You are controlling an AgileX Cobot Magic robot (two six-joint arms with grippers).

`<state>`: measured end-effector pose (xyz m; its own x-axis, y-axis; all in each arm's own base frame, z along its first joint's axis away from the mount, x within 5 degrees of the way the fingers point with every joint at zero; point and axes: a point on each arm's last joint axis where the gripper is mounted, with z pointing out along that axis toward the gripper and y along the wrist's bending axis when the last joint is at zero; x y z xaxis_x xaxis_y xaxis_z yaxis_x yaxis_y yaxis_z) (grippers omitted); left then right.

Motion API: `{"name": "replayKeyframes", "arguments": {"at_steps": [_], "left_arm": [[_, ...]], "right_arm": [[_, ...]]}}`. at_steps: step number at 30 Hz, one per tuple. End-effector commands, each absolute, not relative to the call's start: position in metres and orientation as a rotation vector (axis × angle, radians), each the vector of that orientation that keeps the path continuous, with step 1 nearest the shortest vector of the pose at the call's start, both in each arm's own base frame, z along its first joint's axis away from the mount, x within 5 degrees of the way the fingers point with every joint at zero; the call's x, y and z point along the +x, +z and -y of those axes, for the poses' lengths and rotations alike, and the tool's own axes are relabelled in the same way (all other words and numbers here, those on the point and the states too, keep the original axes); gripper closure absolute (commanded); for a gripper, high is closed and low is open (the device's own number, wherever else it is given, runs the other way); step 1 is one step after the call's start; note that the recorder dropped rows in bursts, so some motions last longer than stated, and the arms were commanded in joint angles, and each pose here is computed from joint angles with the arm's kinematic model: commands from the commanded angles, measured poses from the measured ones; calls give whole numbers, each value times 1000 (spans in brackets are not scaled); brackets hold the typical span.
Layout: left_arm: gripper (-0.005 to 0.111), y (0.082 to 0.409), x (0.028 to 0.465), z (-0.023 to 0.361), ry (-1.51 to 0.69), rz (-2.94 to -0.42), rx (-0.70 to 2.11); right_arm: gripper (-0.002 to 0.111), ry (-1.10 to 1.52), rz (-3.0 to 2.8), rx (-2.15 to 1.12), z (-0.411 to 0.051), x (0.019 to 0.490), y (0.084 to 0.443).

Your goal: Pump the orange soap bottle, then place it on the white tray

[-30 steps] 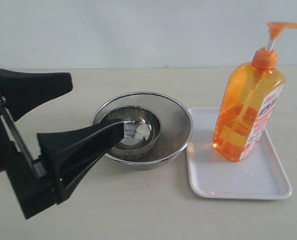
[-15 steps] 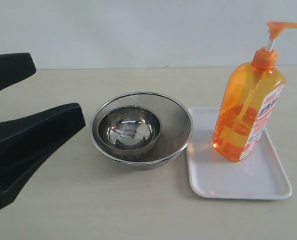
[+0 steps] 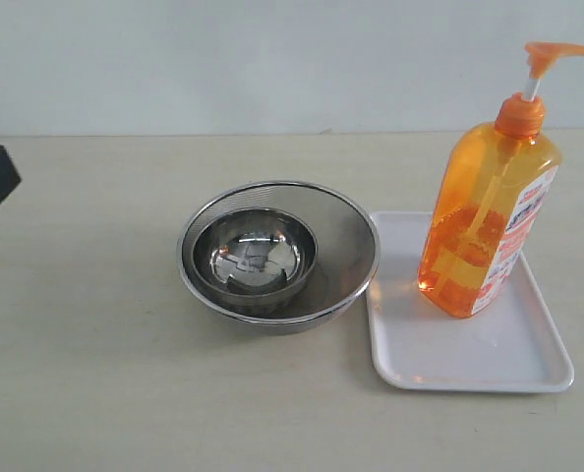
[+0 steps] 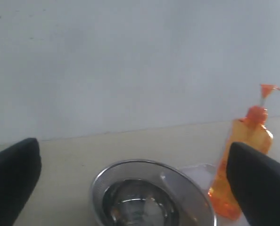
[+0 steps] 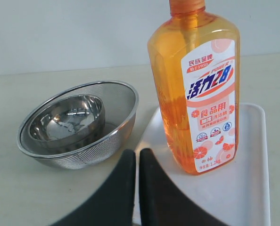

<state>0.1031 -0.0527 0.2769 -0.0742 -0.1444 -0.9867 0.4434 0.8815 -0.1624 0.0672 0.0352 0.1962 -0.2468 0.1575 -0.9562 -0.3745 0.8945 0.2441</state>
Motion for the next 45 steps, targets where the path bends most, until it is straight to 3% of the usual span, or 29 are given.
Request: {"name": "replayKeyframes", "arguments": {"at_steps": [1, 9, 19, 29, 33, 40, 41, 45], "left_arm": [[-3, 254, 88, 31, -447, -1560, 83], [-3, 236, 59, 13, -384, -1578, -46], [-3, 249, 48, 5, -311, -1394, -122], [-1, 249, 48, 4, -315, -1384, -149], [21, 249, 49, 2, -304, -1382, -187], [96, 247, 49, 3, -355, -1397, -230], [102, 246, 49, 3, -347, -1413, -223], [102, 241, 50, 3, -259, -1477, -171]], "right_arm": [[108, 510, -1748, -173, -36, 67, 197], [108, 523, -1749, -184, -37, 66, 197], [108, 523, -1749, -184, -37, 66, 197], [108, 523, -1749, -184, -37, 66, 197], [108, 523, -1749, -184, -37, 66, 197], [108, 525, -1749, -183, -37, 66, 197], [108, 525, -1749, -183, -37, 66, 197], [108, 525, -1749, -183, -37, 66, 197]]}}
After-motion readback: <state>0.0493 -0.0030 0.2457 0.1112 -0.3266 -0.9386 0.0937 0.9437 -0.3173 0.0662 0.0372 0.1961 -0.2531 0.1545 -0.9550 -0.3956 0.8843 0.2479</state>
